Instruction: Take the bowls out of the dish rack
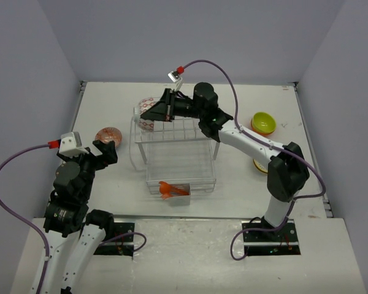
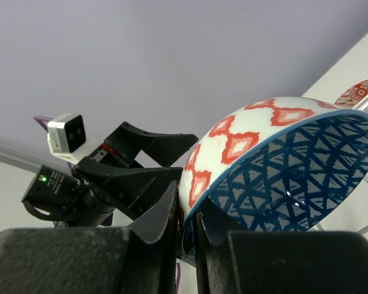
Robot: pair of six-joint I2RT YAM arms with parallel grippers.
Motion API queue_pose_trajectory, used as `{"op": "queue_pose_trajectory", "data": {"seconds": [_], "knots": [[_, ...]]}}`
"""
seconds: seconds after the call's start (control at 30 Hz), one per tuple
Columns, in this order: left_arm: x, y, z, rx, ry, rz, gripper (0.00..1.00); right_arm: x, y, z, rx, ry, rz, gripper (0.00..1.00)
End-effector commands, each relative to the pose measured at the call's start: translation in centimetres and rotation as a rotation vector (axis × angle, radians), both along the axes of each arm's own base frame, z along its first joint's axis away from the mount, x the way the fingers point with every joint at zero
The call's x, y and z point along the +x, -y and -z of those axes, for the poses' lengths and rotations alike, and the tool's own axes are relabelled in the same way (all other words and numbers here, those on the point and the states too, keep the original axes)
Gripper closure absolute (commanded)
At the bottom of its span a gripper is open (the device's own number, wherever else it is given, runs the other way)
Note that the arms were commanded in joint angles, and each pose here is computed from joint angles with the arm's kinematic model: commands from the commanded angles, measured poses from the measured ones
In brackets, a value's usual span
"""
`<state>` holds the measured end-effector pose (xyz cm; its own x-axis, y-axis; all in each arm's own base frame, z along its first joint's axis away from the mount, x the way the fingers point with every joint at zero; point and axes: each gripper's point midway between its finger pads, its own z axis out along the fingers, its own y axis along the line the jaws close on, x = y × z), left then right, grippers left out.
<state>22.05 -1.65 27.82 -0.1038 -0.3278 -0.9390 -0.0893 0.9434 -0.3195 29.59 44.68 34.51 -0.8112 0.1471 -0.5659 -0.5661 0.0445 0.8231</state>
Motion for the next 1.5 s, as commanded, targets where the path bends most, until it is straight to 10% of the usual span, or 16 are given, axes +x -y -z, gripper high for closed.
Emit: {"op": "queue_pose_trajectory", "data": {"seconds": [0.0,0.27,0.53,0.63,0.93,1.17,1.47], "knots": [[0.0,0.2,-0.7,-0.006,0.022,0.009,0.00,-2.5,2.4,-8.9,0.160,0.178,-0.027,1.00],[0.1,0.0,-0.7,-0.003,0.017,-0.002,0.00,-3.7,3.6,-11.8,0.125,0.302,-0.037,1.00],[-2.6,-0.8,-8.8,-0.066,0.080,-0.025,0.00,-8.8,10.5,-11.4,-0.340,0.955,0.034,1.00],[-5.6,2.2,-17.9,-0.080,0.177,0.185,0.00,-12.3,12.8,-7.3,-0.588,1.225,-0.004,1.00],[-3.7,11.2,-21.2,-0.119,0.075,0.679,0.00,-19.0,15.0,3.2,-0.978,1.246,-0.135,1.00],[-4.4,13.9,-13.3,-0.173,-0.122,0.840,0.00,-22.4,15.3,6.7,-1.306,1.323,-0.247,1.00],[-8.4,16.0,-4.5,-0.227,-0.316,0.994,0.02,-24.6,11.7,7.4,-1.213,1.426,-0.360,1.00]]}}
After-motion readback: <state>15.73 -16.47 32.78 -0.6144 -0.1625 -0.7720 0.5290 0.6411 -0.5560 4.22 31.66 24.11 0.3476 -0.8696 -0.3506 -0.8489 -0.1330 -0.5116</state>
